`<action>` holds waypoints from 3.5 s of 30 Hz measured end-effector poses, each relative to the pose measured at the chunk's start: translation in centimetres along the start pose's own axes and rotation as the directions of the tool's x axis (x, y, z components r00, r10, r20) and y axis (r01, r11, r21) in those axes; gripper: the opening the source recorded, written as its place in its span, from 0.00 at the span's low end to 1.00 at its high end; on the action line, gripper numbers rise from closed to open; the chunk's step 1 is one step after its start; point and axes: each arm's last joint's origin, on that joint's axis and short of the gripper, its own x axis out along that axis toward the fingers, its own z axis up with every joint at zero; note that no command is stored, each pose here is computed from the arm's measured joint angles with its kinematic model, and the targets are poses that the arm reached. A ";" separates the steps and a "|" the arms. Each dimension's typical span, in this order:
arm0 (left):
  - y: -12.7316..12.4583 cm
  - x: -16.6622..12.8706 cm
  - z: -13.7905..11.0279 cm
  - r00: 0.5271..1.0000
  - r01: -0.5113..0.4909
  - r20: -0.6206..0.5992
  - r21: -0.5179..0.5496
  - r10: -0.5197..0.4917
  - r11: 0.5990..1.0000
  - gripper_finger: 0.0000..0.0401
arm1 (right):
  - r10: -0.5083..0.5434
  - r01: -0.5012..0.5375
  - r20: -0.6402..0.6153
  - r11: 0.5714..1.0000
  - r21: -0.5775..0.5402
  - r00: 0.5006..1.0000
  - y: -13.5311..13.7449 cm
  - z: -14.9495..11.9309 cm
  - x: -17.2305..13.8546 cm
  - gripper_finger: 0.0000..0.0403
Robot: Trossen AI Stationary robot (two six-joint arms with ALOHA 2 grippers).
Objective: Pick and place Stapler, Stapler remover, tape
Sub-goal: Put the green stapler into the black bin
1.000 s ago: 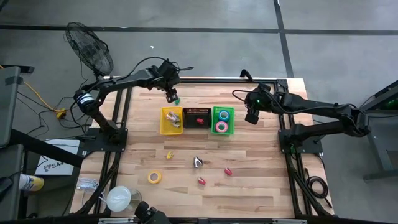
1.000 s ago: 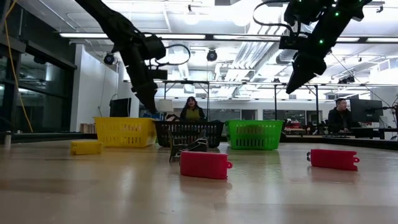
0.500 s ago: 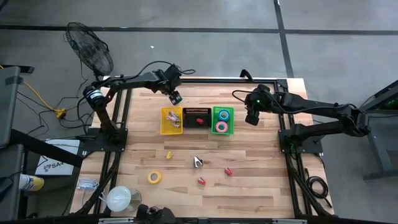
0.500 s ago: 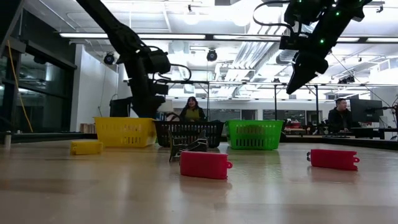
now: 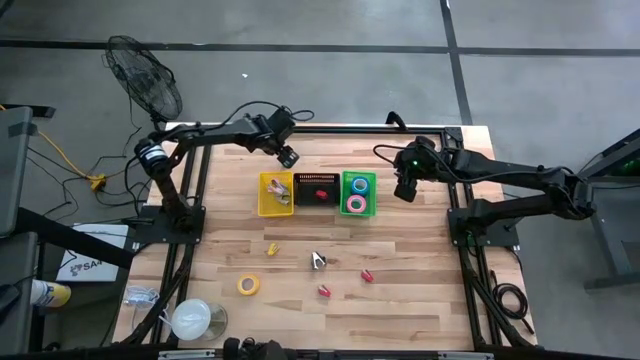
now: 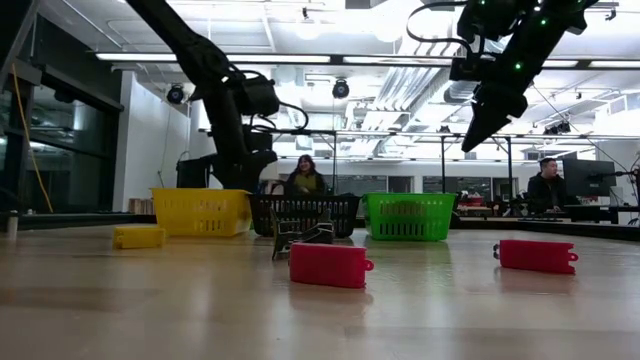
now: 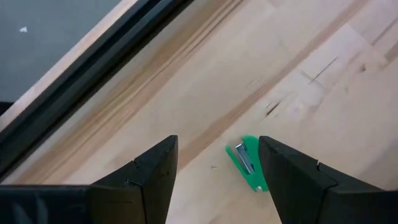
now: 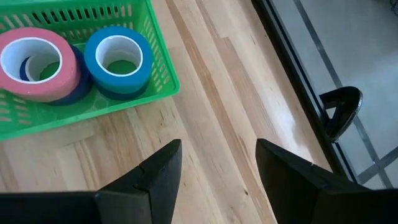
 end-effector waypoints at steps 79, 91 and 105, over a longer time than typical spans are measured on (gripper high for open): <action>-2.9 3.8 -0.8 0.993 0.060 -0.113 0.128 -0.045 0.990 0.15 | 0.088 -0.088 0.005 0.996 0.008 0.996 0.2 0.0 0.0 0.49; -3.1 0.4 3.3 0.990 0.127 -0.104 0.339 -0.097 0.932 0.16 | 0.088 -0.088 0.004 0.996 0.007 0.996 0.3 0.0 0.0 0.49; -4.4 -3.3 2.4 0.924 0.259 -0.375 0.474 -0.073 0.842 0.16 | 0.088 -0.088 0.000 0.996 0.007 0.996 0.3 -0.1 0.0 0.49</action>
